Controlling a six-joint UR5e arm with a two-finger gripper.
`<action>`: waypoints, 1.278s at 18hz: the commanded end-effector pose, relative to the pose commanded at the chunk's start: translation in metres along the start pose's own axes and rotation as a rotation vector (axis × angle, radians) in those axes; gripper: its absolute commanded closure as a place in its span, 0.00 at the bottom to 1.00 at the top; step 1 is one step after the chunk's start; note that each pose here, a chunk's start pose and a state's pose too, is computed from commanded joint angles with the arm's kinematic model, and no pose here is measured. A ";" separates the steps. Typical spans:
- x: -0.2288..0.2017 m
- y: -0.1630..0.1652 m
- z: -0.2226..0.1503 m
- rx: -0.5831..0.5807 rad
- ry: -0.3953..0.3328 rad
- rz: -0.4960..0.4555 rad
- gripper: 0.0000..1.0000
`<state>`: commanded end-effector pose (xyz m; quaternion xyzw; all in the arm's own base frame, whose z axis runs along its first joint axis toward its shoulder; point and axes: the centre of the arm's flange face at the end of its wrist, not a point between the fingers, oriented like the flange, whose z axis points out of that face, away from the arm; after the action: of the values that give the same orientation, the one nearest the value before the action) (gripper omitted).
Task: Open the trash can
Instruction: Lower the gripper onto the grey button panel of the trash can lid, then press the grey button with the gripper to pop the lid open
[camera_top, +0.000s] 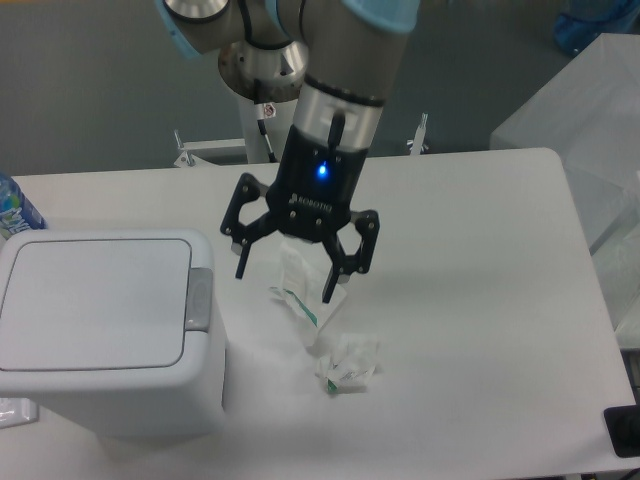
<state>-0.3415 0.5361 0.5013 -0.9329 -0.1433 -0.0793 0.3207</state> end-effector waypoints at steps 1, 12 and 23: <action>0.003 0.000 0.003 -0.005 0.003 0.003 0.00; 0.009 0.004 0.025 -0.035 0.025 0.009 0.00; 0.019 0.007 0.042 -0.049 0.040 0.023 0.00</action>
<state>-0.3194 0.5612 0.4689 -0.9402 -0.1242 -0.0980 0.3016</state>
